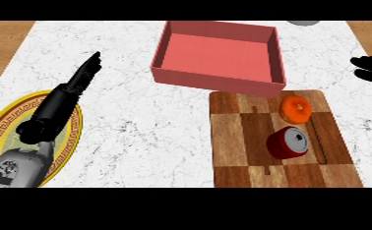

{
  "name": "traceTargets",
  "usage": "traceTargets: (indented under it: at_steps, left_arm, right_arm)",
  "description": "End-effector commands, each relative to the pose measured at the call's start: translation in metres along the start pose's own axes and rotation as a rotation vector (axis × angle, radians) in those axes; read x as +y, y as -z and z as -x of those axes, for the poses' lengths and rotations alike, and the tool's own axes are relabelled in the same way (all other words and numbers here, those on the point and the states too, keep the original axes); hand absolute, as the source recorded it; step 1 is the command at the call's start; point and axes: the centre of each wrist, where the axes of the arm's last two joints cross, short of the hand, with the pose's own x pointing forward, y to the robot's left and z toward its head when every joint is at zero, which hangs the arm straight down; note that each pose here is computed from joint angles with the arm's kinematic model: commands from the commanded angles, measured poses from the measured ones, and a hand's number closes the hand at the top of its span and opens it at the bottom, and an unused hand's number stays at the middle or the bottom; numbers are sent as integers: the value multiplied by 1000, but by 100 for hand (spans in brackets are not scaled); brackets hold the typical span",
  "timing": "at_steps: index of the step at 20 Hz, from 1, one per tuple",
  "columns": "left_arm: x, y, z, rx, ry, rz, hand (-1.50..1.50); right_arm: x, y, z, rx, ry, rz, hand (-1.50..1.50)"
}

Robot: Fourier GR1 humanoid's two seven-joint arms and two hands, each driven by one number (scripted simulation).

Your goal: Pick the can from the cutting board and place it in the cardboard box

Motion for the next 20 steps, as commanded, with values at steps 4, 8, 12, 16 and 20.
traceTargets:
  at_steps: [4,8,12,16,20]
  left_arm:
    - [-3,4,11,-16,-12,4,0]
    - [6,9,-4,-7,-1,13,0]
    - [-10,13,-13,-29,7,-1,0]
    - [-6,3,8,-4,-16,11,0]
    - [-3,-1,16,6,-9,12,0]
  right_arm:
    - [8,15,-70,72,-199,-208,-150]
    - [29,20,-98,127,-247,-263,-150]
    - [51,28,-101,207,-253,-333,-150]
    - [63,33,-118,233,-230,-348,-150]
    - [86,50,-114,250,-214,-348,-150]
